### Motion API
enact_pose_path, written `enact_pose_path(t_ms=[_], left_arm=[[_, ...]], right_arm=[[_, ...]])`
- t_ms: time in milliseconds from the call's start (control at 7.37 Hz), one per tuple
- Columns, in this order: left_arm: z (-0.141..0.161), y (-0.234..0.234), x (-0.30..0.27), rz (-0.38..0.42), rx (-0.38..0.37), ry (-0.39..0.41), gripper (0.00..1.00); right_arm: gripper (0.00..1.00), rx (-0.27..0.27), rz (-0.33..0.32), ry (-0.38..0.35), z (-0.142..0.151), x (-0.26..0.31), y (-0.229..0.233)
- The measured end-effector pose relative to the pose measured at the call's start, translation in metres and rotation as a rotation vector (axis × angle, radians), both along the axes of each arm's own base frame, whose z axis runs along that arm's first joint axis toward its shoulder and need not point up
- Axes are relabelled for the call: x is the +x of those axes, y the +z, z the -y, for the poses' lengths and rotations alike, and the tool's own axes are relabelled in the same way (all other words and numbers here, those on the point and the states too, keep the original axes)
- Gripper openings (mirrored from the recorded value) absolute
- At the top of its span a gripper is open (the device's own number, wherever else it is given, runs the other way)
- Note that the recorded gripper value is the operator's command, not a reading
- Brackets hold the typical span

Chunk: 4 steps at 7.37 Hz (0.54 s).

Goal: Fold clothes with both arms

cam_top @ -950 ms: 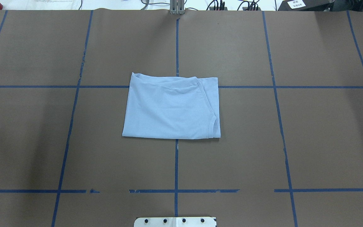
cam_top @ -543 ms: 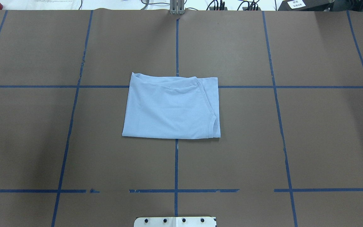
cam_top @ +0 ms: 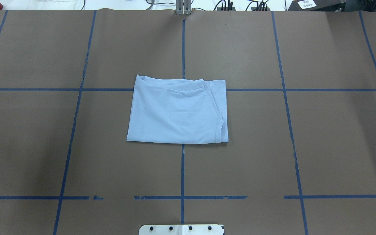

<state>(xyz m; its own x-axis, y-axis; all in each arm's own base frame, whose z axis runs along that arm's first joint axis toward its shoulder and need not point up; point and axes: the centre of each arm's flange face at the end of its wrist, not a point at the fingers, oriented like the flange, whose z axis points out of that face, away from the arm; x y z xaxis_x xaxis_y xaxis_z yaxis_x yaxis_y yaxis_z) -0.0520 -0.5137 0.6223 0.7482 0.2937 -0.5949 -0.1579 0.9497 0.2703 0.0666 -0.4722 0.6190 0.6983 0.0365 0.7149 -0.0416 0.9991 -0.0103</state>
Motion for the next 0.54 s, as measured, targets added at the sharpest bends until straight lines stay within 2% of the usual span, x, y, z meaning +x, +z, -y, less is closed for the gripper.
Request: enact_pose_path(t_ms=[543], left_arm=[[0.0016,-0.0025,0.0016,-0.024,-0.108,-0.133,1.0]], right_arm=[[1.0,0.009,0.0,-0.019,0.0061,-0.0097,-0.0054]])
